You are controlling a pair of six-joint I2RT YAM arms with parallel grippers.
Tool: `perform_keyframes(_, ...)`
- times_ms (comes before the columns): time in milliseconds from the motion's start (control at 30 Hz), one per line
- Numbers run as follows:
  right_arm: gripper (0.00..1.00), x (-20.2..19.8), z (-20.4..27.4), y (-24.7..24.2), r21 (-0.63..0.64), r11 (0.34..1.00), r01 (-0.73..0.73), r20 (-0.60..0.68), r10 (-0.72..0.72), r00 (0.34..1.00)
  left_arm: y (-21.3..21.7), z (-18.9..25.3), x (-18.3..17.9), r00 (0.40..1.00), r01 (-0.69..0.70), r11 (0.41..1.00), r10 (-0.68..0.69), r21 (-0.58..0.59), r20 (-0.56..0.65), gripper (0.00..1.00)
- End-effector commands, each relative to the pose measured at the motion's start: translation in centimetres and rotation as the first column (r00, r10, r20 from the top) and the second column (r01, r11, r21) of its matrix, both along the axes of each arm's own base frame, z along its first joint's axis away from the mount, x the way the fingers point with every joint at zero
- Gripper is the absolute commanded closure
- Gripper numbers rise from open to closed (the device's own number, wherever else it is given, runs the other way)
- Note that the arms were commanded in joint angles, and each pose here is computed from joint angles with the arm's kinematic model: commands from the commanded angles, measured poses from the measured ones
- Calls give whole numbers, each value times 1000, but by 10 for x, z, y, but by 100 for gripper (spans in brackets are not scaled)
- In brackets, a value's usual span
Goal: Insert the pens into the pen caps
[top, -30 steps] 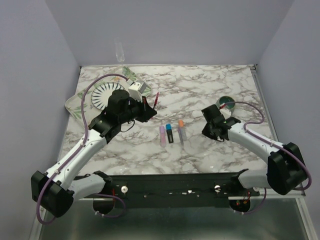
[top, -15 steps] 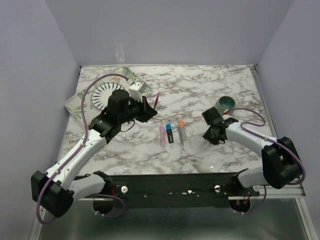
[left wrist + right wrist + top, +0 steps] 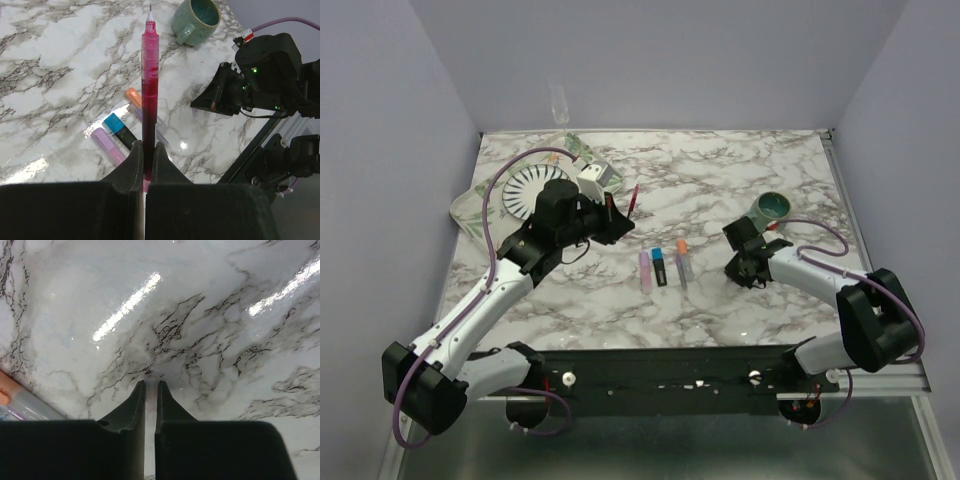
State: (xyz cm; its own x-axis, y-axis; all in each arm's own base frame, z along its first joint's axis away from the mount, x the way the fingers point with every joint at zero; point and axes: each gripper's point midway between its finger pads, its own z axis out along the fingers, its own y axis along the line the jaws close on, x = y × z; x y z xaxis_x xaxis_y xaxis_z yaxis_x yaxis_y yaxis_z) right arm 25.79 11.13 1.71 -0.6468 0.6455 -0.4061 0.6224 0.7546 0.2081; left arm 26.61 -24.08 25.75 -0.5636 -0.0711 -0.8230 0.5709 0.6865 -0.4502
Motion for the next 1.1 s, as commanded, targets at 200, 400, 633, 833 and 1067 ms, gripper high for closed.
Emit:
perform_keyframes(200, 99, 7, 2, -5, -46, 998, -41, 26, 42, 999, -3, 6, -4, 999, 38, 999, -38, -16, 30, 100)
perform_keyframes(400, 99, 49, 113, 33, -20, 937, -350, 396, 329, 858, -28, 16, -29, 975, 223, 970, -221, -94, 37, 100)
perform_keyframes(633, 99, 45, 285, 93, -17, 756, -654, 805, 398, 439, -55, 39, -83, 875, 483, 860, -466, -167, 128, 100)
perform_keyframes(833, 99, 16, 373, 117, -39, 626, -779, 966, 223, 131, -58, 51, -103, 832, 554, 810, -525, -192, 182, 100)
perform_keyframes(1067, 99, 2, 397, 132, -26, 551, -834, 987, 146, 65, -58, 58, -110, 812, 582, 784, -547, -217, 203, 100)
